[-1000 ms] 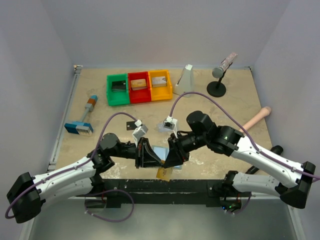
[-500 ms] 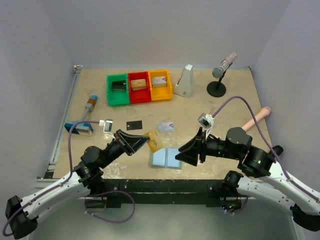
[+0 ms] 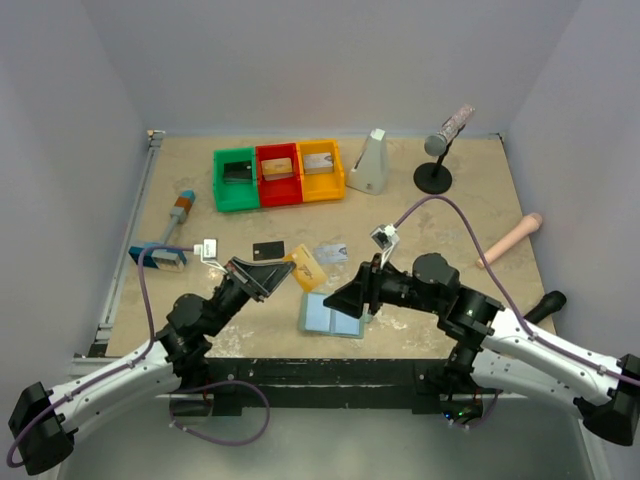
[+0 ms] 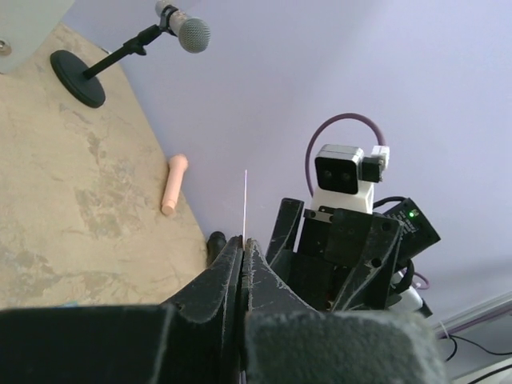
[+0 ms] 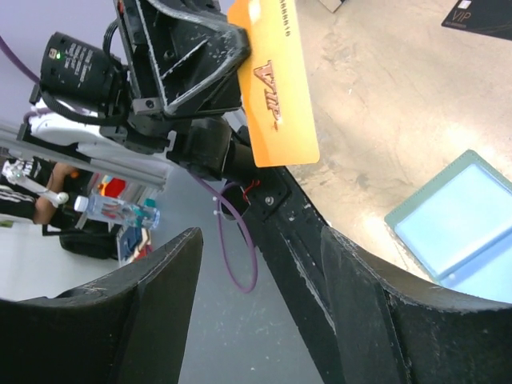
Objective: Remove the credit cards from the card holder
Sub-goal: Reset both arms
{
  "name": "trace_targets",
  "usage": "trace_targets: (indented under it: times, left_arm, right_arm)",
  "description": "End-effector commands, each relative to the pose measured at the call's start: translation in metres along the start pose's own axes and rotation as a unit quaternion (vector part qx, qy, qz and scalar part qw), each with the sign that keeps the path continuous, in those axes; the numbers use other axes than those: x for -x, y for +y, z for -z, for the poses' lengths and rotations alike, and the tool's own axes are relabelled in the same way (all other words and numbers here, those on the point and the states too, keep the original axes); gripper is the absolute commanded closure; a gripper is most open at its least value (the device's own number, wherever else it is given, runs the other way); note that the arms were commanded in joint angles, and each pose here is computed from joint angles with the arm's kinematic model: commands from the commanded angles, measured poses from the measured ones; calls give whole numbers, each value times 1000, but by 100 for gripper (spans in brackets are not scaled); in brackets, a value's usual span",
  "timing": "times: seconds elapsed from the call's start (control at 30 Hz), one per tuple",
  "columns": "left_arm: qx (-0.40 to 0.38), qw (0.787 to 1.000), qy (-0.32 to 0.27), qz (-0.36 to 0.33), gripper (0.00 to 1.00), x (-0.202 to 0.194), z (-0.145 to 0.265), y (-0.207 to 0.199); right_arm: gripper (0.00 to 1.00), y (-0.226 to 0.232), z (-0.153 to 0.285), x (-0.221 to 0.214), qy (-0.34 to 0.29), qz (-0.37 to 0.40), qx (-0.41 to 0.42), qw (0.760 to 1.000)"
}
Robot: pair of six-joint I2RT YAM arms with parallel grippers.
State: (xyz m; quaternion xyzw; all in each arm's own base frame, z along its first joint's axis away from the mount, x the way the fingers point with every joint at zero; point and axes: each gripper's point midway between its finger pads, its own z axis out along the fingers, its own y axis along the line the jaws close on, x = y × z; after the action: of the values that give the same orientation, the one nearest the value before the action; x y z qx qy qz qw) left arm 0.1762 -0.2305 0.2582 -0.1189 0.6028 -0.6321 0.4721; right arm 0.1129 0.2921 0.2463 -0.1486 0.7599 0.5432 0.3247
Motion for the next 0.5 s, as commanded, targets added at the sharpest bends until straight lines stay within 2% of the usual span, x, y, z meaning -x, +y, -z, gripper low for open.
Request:
trace_targets:
  times: [0.0,0.27,0.47]
  left_arm:
    - [-51,999,-15,14,100,8,1,-23]
    - [-71,997,1,12,100,1,3,-28]
    - [-77,997,0,12,100,1,4,-30]
  right_arm:
    - [34,21,-6,29,-55,-13,31,998]
    - [36,22,-18,33,-54,-23,33,998]
    - [44,19,-23,35,-58,-27,25,998]
